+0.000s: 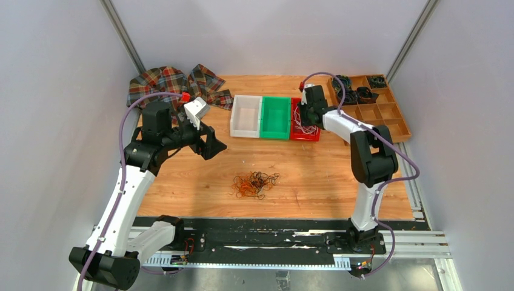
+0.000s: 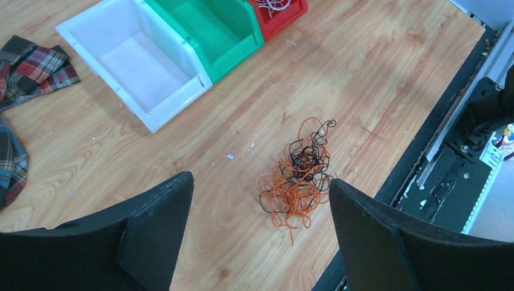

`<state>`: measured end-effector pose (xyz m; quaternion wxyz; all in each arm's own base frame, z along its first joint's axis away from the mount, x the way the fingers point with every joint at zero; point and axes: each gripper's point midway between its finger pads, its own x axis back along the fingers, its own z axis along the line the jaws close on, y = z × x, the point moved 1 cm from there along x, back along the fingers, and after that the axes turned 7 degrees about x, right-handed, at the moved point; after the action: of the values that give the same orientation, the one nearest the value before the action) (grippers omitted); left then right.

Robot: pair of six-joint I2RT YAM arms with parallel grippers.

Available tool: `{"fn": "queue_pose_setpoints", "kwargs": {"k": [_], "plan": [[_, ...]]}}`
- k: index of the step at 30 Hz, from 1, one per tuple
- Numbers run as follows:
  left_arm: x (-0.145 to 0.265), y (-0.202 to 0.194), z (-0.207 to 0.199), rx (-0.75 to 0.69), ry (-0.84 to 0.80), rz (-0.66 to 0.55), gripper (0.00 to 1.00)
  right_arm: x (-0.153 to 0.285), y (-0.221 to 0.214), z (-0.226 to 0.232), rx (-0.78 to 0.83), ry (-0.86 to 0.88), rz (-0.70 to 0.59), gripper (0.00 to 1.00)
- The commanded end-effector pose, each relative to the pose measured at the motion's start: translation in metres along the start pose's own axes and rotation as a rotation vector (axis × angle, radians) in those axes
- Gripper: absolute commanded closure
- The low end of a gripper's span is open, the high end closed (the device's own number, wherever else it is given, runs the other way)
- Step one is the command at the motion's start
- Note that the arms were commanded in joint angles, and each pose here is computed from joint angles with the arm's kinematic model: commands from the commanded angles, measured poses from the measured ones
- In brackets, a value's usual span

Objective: Untangle the cables
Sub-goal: Place the cable in the bin, then untie the cable.

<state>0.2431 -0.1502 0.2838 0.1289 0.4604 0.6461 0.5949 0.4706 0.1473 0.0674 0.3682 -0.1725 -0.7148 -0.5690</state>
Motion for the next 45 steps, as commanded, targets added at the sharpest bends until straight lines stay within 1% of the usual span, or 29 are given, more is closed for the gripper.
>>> {"fn": "queue_pose_setpoints", "kwargs": {"k": [1, 2, 4, 6, 9, 13, 15, 19, 21, 23, 25, 27, 30, 34, 36, 38, 39, 44, 45], "plan": [[0.001, 0.006, 0.001, -0.029, 0.001, -0.020, 0.13, 0.046, 0.057, -0.017, -0.018, -0.054, -0.166, 0.76], [0.000, 0.006, 0.002, -0.025, 0.002, -0.016, 0.13, 0.057, 0.066, -0.017, -0.022, -0.052, -0.196, 0.69], [0.000, 0.005, 0.002, -0.021, 0.001, -0.007, 0.13, 0.084, 0.082, -0.013, -0.027, -0.040, -0.259, 0.59], [-0.002, 0.002, 0.003, -0.017, -0.001, 0.005, 0.11, 0.106, 0.086, -0.001, -0.016, -0.019, -0.298, 0.53], [-0.003, -0.001, 0.005, -0.025, 0.001, 0.015, 0.08, 0.132, 0.075, 0.030, 0.035, 0.028, -0.326, 0.48], [-0.004, -0.007, 0.008, -0.023, 0.007, 0.042, 0.01, 0.157, 0.033, 0.097, 0.124, 0.159, -0.318, 0.46], [-0.006, -0.012, 0.010, -0.025, 0.008, 0.059, 0.01, 0.172, 0.011, 0.145, 0.183, 0.263, -0.333, 0.46], [-0.009, -0.023, 0.015, -0.029, 0.017, 0.090, 0.02, 0.193, -0.030, 0.216, 0.298, 0.444, -0.339, 0.48], [-0.010, -0.028, 0.016, -0.035, 0.017, 0.102, 0.02, 0.196, -0.048, 0.243, 0.347, 0.522, -0.339, 0.49], [-0.011, -0.034, 0.019, -0.045, 0.021, 0.116, 0.02, 0.192, -0.066, 0.259, 0.394, 0.566, -0.300, 0.48], [-0.012, -0.038, 0.022, -0.043, 0.028, 0.128, 0.02, 0.184, -0.081, 0.268, 0.405, 0.595, -0.242, 0.49], [-0.013, -0.043, 0.023, -0.039, 0.028, 0.143, 0.02, 0.175, -0.095, 0.272, 0.406, 0.607, -0.180, 0.51], [-0.014, -0.047, 0.025, -0.038, 0.029, 0.155, 0.02, 0.162, -0.107, 0.270, 0.404, 0.582, -0.123, 0.59], [-0.014, -0.050, 0.025, -0.041, 0.026, 0.164, 0.02, 0.167, -0.100, 0.268, 0.384, 0.570, -0.146, 0.70], [-0.014, -0.050, 0.024, -0.044, 0.022, 0.163, 0.02, 0.173, -0.092, 0.266, 0.370, 0.566, -0.173, 0.79], [-0.014, -0.049, 0.022, -0.045, 0.011, 0.158, 0.01, 0.179, -0.084, 0.264, 0.362, 0.562, -0.198, 0.95], [-0.013, -0.048, 0.021, -0.046, 0.010, 0.154, 0.01, 0.182, -0.081, 0.263, 0.355, 0.560, -0.209, 0.99], [-0.011, -0.047, 0.016, -0.049, -0.006, 0.152, 0.07, 0.198, -0.063, 0.256, 0.276, 0.572, -0.248, 0.99], [-0.010, -0.047, 0.015, -0.048, -0.010, 0.151, 0.07, 0.197, -0.061, 0.251, 0.250, 0.555, -0.240, 0.93]]}}
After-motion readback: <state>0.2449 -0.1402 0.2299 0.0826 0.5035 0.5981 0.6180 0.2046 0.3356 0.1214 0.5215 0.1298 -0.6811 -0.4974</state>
